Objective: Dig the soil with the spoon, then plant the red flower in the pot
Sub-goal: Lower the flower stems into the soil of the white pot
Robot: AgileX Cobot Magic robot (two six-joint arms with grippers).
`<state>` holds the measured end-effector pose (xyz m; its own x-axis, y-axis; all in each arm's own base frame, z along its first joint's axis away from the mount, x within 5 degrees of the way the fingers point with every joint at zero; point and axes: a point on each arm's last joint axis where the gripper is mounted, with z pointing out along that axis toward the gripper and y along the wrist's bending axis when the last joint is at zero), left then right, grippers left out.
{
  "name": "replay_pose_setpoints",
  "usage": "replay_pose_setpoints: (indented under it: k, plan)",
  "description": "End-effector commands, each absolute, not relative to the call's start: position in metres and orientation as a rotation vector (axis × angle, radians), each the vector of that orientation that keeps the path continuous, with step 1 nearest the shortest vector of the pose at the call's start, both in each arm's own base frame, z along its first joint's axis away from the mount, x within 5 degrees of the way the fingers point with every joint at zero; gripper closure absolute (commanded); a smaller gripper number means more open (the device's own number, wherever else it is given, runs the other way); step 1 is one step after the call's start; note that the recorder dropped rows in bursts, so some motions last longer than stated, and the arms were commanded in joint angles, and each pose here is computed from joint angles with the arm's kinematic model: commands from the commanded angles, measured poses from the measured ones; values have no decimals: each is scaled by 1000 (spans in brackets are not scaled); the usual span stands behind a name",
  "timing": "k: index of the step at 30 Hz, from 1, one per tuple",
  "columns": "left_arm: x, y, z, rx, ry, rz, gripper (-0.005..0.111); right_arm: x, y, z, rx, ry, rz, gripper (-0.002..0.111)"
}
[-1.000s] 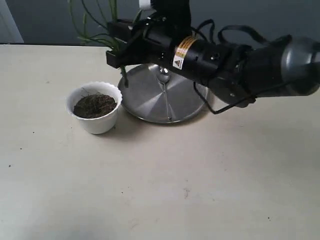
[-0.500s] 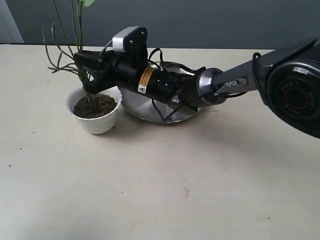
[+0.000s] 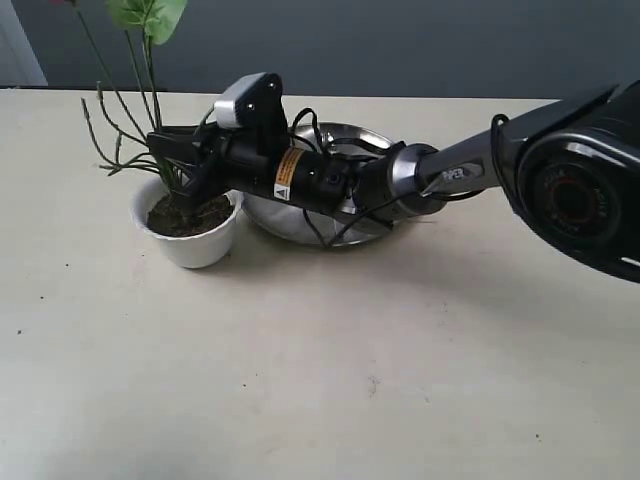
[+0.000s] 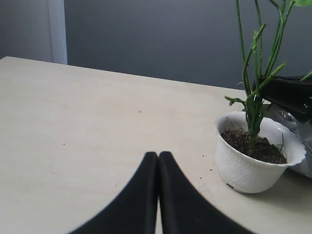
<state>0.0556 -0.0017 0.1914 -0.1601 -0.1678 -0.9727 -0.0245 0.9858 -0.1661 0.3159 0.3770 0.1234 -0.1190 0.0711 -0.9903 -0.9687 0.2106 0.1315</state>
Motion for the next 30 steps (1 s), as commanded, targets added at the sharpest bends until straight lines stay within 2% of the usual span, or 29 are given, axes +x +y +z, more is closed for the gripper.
replay_pose_setpoints:
  k: [1, 18, 30]
  plan:
    - [55, -2, 192, -139, 1715, -129, 106, 320, 374, 104, -933, 1407, 1113, 109]
    - [55, -2, 192, -139, 1715, -129, 106, 318, 371, 81, -970, 1502, 1168, 109]
    - [55, -2, 192, -139, 1715, -129, 106, 318, 370, 78, -974, 1545, 1172, 109]
